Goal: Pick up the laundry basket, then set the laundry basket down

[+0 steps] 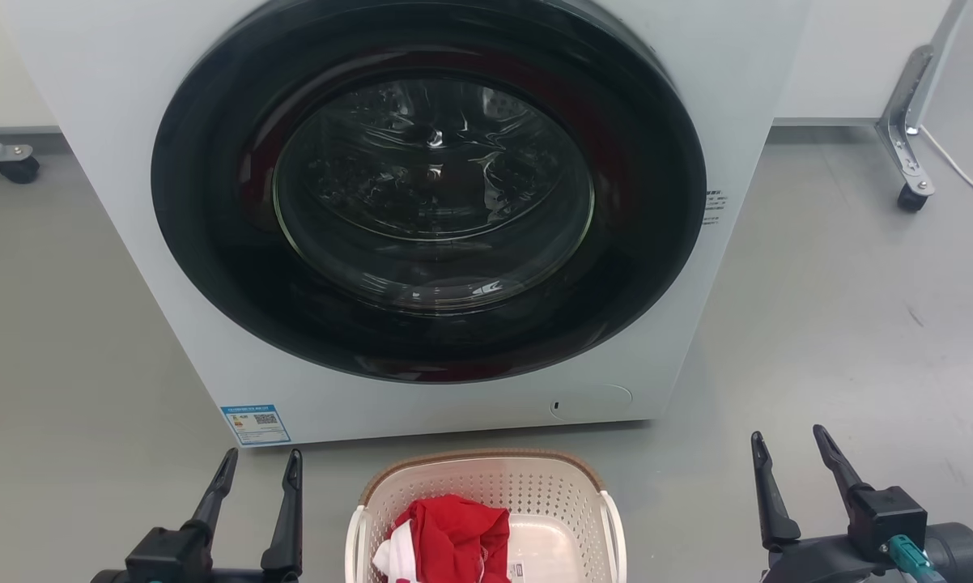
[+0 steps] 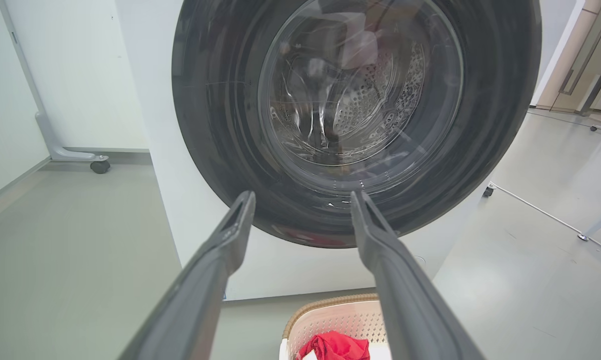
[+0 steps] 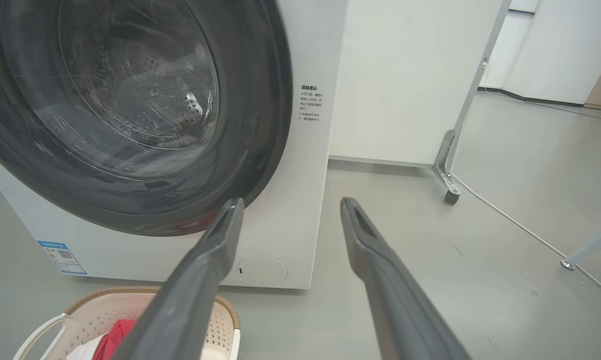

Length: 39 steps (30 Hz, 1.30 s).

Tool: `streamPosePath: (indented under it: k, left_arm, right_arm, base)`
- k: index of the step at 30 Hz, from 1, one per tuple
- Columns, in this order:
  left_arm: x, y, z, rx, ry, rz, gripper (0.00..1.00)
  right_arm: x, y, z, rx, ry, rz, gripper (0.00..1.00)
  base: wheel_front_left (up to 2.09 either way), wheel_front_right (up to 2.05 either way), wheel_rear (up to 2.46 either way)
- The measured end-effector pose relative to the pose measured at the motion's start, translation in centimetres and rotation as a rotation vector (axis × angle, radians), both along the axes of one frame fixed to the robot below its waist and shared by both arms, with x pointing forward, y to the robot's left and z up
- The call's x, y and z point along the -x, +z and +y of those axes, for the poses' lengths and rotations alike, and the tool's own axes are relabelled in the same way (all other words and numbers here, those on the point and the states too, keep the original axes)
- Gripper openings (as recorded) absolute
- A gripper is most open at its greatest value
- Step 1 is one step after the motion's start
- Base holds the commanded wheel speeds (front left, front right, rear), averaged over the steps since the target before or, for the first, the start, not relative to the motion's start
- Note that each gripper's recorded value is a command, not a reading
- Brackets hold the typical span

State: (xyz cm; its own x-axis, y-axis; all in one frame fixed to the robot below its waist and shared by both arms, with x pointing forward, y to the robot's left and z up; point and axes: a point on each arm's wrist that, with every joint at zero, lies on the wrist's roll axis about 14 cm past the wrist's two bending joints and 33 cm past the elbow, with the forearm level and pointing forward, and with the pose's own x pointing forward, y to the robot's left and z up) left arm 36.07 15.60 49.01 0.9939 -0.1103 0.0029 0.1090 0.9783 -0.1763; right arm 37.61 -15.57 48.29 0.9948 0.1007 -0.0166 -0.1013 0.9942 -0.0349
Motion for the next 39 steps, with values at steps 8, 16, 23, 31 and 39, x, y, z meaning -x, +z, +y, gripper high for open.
streamPosePath:
  k: [8, 16, 23, 31, 39]
  left_arm:
    - [-0.1, 0.0, 0.5, 0.02, 0.023, 0.003, 1.0]
    - [-0.1, 0.0, 0.6, 0.026, 0.031, 0.002, 1.0]
    - [-0.1, -0.1, 0.6, 0.029, 0.034, 0.007, 1.0]
    - [-0.2, -0.4, 0.6, 0.032, 0.036, 0.015, 1.0]
    - [-0.6, -1.3, 0.5, 0.037, 0.035, 0.042, 1.0]
  right_arm:
    - [-0.1, 0.1, -0.1, -0.02, -0.011, -0.003, 1.0]
    - [-0.3, 0.6, 0.0, -0.043, -0.017, -0.014, 1.0]
    - [-0.3, 0.5, -0.1, -0.046, -0.015, -0.011, 1.0]
    - [-0.5, 0.3, 0.2, -0.056, -0.01, -0.005, 1.0]
    - [-0.9, -0.4, 0.6, -0.069, -0.004, 0.012, 1.0]
  base:
    - [0.0, 0.0, 0.0]
    - [0.0, 0.0, 0.0]
    - [0.0, 0.0, 0.0]
    - [0.0, 0.0, 0.0]
    - [0.0, 0.0, 0.0]
